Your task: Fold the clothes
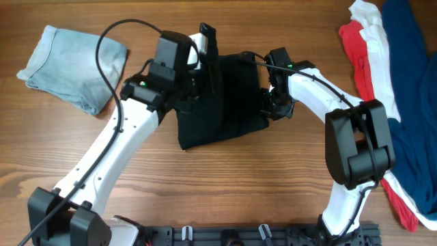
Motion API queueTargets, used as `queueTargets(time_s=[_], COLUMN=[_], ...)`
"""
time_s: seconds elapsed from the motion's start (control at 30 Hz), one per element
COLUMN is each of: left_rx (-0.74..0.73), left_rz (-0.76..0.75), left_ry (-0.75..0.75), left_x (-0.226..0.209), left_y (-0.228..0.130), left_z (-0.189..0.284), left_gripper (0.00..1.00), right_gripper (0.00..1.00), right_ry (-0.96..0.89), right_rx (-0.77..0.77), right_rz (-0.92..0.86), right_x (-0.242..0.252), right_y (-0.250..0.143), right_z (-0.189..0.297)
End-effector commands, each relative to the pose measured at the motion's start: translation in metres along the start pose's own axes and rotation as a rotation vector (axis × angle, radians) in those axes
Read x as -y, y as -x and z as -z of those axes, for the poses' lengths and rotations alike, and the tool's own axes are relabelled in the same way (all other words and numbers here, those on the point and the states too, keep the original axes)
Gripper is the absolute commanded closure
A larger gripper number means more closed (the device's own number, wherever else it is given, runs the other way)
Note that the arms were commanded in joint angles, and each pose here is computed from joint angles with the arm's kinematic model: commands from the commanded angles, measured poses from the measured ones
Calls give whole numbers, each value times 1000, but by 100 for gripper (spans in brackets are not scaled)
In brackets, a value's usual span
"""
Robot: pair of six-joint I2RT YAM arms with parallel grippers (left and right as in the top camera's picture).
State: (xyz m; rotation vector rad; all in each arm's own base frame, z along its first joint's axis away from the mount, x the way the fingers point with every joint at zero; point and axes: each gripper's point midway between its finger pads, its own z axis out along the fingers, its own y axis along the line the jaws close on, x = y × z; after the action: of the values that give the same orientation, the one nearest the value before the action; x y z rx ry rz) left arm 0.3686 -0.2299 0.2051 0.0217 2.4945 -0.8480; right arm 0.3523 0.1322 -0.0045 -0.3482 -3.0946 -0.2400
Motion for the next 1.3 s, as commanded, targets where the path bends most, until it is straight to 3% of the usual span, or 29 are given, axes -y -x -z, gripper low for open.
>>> queueTargets(time_s=[0.0, 0.07, 0.17, 0.23, 0.3, 0.57, 0.77, 0.93, 1.07, 1.27], left_rx=[6, -9, -20, -12, 6, 134, 154, 134, 113, 140], left_rz=[-12, -19, -26, -30, -37, -58, -26, 35, 75, 68], left_ry=[-5, -8, -11, -16, -33, -1, 146, 214, 247, 240], left_x=[9, 12, 14, 16, 20, 8, -51, -96, -127, -153], left_y=[2, -2, -6, -4, 1, 33, 50, 56, 58, 70], left_z=[-6, -13, -18, -18, -15, 15, 21, 11, -11, -58], left_gripper=[92, 86, 51, 17, 1, 0, 0, 0, 0, 0], right_gripper=[96, 96, 96, 96, 96, 96, 96, 96, 96, 96], right_ry=[-40, -37, -40, -41, -42, -75, 7, 177, 291, 325], right_rx=[-36, -38, -41, -43, -45, 1, 191, 300, 248, 120], right_rz=[-8, -8, -9, -9, -9, -69, -130, 32, 108, 195], right_x=[9, 8, 9, 9, 9, 23, 34, 5, -21, -50], right_y=[-7, -8, -8, -9, -9, -3, 21, 15, -8, -35], right_z=[-16, -16, -15, -15, -15, 8, 85, 143, 154, 129])
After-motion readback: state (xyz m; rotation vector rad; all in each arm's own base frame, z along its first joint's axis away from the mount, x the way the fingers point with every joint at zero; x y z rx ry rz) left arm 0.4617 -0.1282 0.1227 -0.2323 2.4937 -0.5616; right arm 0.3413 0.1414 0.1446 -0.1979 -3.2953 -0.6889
